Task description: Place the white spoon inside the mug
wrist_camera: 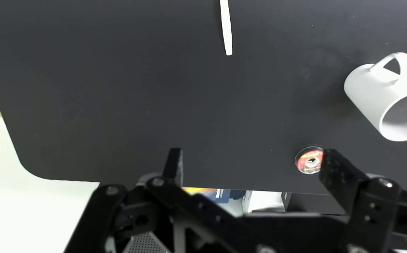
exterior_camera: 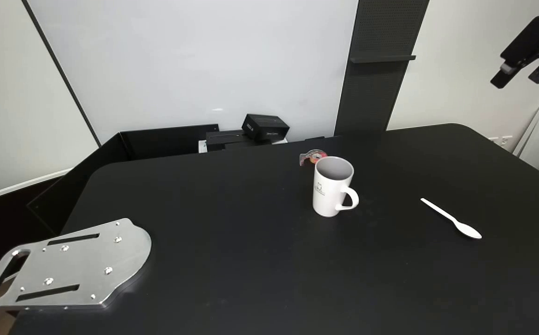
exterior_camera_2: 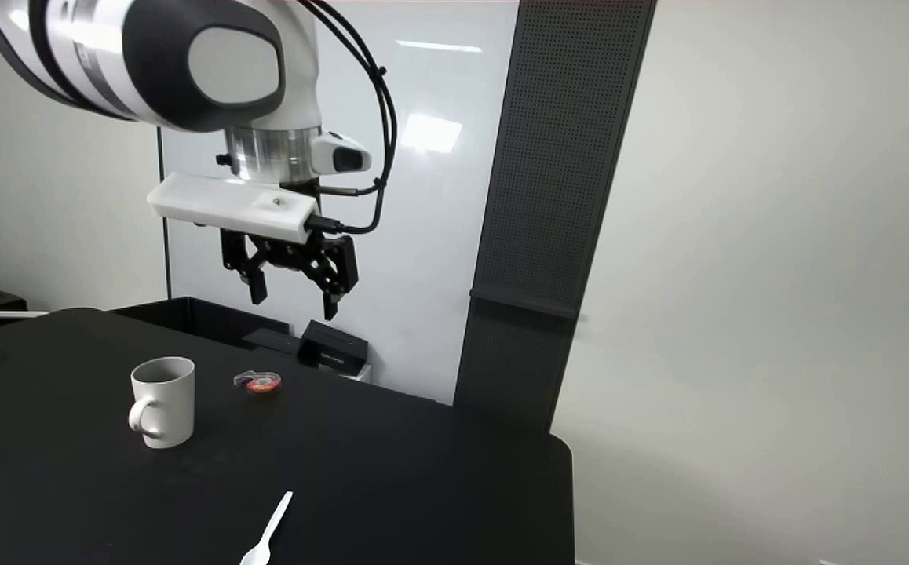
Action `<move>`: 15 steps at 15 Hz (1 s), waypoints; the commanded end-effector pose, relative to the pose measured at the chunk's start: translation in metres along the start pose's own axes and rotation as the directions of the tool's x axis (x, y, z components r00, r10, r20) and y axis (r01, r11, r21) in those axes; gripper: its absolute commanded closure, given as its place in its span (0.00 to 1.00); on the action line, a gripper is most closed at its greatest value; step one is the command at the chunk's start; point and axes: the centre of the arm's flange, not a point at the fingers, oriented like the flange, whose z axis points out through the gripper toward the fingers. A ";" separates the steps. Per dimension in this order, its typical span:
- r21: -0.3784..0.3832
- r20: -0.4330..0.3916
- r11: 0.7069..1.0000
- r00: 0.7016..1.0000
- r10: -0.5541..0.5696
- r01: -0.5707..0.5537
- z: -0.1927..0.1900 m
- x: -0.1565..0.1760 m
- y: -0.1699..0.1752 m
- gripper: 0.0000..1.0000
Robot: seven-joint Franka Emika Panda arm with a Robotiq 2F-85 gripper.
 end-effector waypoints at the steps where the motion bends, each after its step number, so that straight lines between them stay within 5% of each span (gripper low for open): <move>1: -0.025 0.057 0.999 0.998 -0.021 0.023 0.022 0.019 0.007 0.00; 15: -0.027 0.180 0.995 0.979 -0.094 0.101 0.080 0.002 -0.017 0.00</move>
